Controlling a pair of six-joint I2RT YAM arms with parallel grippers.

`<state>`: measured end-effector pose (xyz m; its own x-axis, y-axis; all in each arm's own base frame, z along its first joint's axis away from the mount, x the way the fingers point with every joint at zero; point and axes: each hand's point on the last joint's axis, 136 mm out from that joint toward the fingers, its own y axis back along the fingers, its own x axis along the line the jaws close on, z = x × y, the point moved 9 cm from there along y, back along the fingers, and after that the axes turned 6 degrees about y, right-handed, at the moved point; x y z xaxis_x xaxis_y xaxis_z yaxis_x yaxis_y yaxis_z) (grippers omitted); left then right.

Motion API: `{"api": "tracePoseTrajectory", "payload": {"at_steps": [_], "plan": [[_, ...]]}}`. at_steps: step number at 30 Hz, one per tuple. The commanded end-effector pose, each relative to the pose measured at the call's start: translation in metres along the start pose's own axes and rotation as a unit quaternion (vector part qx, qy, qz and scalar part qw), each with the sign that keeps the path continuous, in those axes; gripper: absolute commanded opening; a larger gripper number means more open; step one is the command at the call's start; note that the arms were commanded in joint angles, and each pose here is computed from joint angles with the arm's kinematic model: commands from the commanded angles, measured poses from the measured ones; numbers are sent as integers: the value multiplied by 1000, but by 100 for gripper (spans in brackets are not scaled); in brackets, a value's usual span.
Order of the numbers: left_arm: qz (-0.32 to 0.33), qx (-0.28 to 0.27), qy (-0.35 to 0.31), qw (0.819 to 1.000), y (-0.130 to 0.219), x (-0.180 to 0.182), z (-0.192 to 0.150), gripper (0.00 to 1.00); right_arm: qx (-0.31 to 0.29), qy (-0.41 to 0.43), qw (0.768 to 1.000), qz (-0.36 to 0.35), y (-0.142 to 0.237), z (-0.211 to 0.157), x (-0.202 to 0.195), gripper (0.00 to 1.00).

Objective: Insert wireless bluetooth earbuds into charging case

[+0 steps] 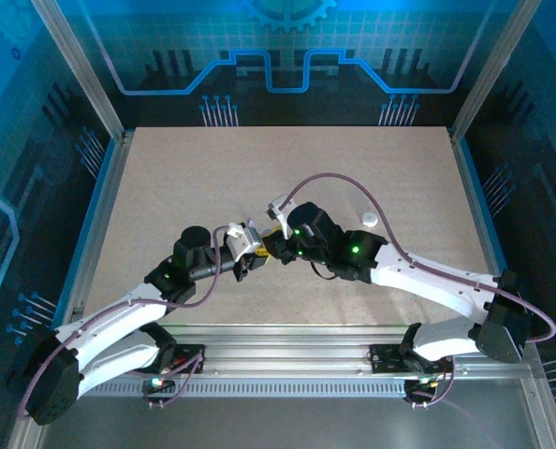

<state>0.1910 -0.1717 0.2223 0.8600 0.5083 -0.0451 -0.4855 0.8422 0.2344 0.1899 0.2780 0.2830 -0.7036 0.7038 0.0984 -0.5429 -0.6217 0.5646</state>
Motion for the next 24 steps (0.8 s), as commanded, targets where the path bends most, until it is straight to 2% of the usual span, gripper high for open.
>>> {"api": "tracePoseTrajectory", "payload": {"at_steps": [1, 17, 24], "plan": [[-29, -76, -40, 996, 5, -7, 34, 17, 18, -10, 1000, 6, -4, -4, 1, 29], [-34, -136, -22, 990, 8, -8, 51, 17, -25, -44, 999, 11, 13, 13, -3, 33], [25, -92, -3, 995, 5, 3, 41, 18, -24, -98, 995, 10, 15, 16, -22, 36]]}}
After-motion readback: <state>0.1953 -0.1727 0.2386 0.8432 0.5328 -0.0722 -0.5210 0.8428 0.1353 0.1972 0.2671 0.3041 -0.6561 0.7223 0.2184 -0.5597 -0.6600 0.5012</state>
